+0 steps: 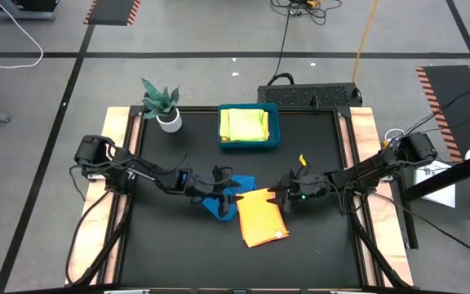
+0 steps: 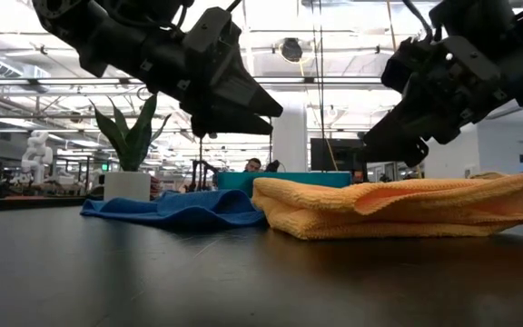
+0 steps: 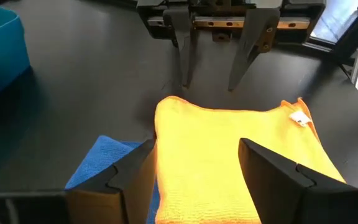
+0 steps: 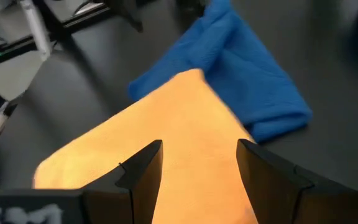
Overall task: Fold microfiber towels
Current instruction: Put the folded orange microfiber cloth into the blue bin
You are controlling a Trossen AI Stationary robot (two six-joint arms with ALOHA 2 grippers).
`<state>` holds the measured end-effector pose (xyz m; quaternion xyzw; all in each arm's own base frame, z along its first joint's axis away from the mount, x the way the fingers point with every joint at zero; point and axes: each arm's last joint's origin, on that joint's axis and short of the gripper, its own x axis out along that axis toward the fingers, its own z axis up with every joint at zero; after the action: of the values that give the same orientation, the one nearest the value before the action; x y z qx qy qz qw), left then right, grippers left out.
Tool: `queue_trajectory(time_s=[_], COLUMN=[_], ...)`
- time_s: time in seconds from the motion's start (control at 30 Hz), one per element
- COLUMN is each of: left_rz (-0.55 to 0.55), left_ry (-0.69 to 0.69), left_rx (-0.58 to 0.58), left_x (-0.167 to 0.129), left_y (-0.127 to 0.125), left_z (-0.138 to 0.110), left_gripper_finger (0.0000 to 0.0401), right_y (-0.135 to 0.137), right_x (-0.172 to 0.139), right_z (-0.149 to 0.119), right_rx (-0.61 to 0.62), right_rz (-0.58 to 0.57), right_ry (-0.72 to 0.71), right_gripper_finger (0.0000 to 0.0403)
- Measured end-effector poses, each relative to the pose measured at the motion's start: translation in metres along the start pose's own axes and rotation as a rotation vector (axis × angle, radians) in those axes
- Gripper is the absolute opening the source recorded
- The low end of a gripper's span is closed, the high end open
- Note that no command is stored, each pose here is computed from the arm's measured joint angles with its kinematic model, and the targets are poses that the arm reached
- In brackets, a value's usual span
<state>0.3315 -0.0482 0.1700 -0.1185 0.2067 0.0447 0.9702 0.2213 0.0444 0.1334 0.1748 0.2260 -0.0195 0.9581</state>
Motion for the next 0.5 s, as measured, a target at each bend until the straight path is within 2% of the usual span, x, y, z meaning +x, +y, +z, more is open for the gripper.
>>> queue_trajectory(time_s=[0.17,0.5], left_rz=[0.021,0.033], left_ry=[-0.002,0.018], left_rx=[-0.030,-0.047], left_x=[0.0026,0.0084], left_y=[0.0075,0.0106], left_z=[0.0008,-0.0056], left_gripper_finger=[0.0230,0.0230], right_y=[-0.0072,-0.0075], right_x=[0.0009,0.0009], right_z=[0.0020,0.0029], right_rx=[0.022,0.015], right_rz=[-0.034,-0.033], right_ry=[0.000,-0.007], right_gripper_finger=[0.0197,0.0197])
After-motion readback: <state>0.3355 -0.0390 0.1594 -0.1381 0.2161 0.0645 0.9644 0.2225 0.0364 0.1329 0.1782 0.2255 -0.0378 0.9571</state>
